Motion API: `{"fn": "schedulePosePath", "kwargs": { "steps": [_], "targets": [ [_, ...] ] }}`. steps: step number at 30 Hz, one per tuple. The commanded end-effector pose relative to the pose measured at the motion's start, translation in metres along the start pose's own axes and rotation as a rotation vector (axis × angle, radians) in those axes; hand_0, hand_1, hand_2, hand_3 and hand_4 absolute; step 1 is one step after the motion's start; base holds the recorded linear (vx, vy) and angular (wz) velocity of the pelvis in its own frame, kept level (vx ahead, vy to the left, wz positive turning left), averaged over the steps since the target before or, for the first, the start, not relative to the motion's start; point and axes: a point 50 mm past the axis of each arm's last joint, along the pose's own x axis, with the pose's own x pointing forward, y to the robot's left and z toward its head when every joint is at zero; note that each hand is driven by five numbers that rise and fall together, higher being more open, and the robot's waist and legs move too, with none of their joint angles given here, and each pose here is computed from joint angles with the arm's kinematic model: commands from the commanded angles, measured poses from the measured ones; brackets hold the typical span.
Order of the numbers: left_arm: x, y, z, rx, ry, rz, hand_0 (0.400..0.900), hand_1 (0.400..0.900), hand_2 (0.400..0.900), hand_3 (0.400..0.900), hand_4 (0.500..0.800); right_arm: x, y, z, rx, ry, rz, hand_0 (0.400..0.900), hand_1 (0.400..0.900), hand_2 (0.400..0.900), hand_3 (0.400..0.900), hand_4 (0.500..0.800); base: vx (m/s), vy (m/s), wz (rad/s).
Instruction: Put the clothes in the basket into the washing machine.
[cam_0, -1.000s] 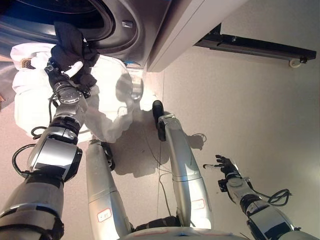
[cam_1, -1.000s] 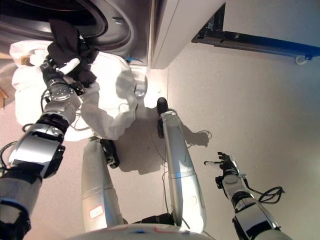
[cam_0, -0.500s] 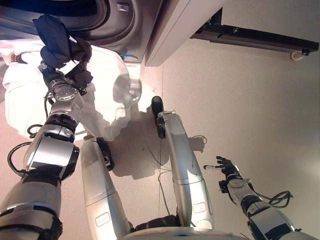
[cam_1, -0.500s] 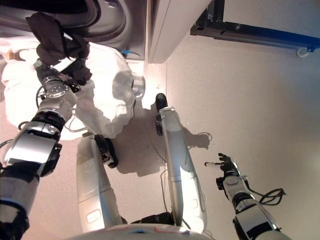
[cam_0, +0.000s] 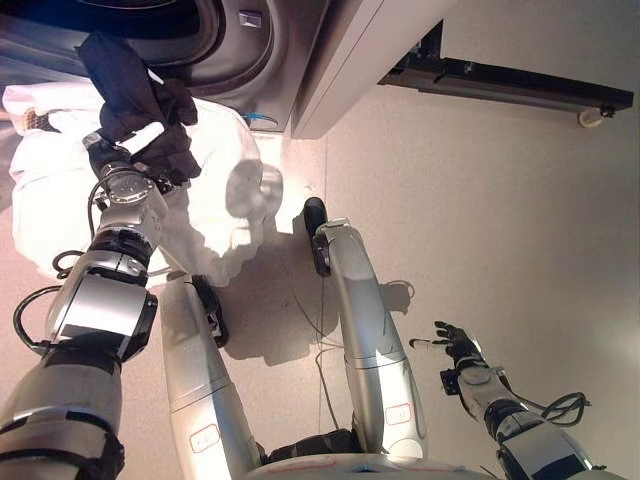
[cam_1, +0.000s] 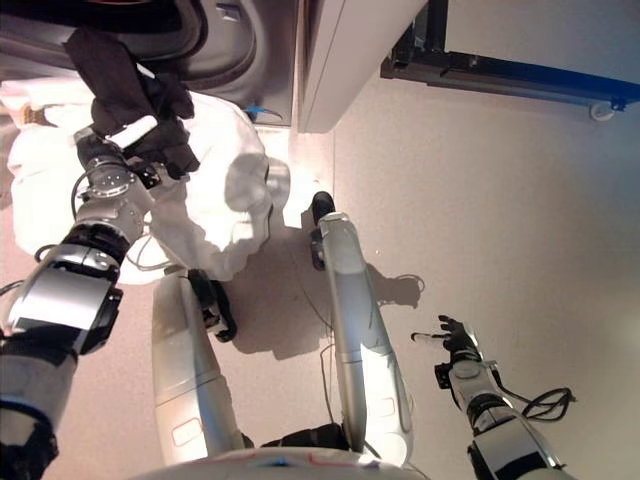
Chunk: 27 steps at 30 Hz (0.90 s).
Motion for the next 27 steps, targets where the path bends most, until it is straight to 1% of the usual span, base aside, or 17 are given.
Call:
{"fn": "schedulePosePath", "kwargs": {
  "steps": [1,3,8,12,15,16,21,27],
  "targets": [
    [-0.003,-0.006,0.004,-0.054,-0.047,-0.034,0.400,0.400,0.400,0.400,0.500,-0.013,-0.033,-0.061,-0.069,0.164,-0.083,0.900,0.900,0.900,0.900,0.800,-0.002,0.042,0.04],
    [-0.005,-0.008,-0.003,-0.071,-0.026,-0.047,0.400,0.400,0.400,0.400,0.500,-0.012,-0.033,-0.059,-0.075,0.156,-0.084,0.900,0.900,0.900,0.900,0.800,-0.008,0.043,0.07],
    [-0.014,-0.015,-0.023,-0.163,0.014,-0.092,0.400,0.400,0.400,0.400,0.500,-0.009,-0.032,-0.049,-0.095,0.125,-0.090,0.900,0.900,0.900,0.900,0.800,-0.017,0.045,0.09],
    [-0.023,-0.025,-0.029,-0.237,0.019,-0.124,0.400,0.400,0.400,0.400,0.500,-0.008,-0.032,-0.046,-0.104,0.127,-0.099,0.900,0.900,0.900,0.900,0.800,-0.002,0.027,0.13],
    [-0.027,-0.029,-0.030,-0.295,0.025,-0.128,0.400,0.400,0.400,0.400,0.500,-0.008,-0.032,-0.049,-0.109,0.140,-0.098,0.900,0.900,0.900,0.900,0.800,0.031,0.002,0.13],
    [-0.029,-0.029,-0.030,-0.322,0.020,-0.128,0.400,0.400,0.400,0.400,0.500,-0.009,-0.032,-0.052,-0.110,0.150,-0.099,0.900,0.900,0.900,0.900,0.800,0.050,-0.009,0.13],
    [-0.035,-0.032,-0.028,-0.345,-0.012,-0.130,0.400,0.400,0.400,0.400,0.500,-0.012,-0.032,-0.062,-0.117,0.184,-0.100,0.900,0.900,0.900,0.900,0.800,0.081,-0.005,0.11],
    [-0.040,-0.032,-0.009,-0.370,-0.099,-0.123,0.400,0.400,0.400,0.400,0.500,-0.016,-0.035,-0.073,-0.126,0.218,-0.109,0.900,0.900,0.900,0.900,0.800,0.074,0.017,0.04]
  ]
}}
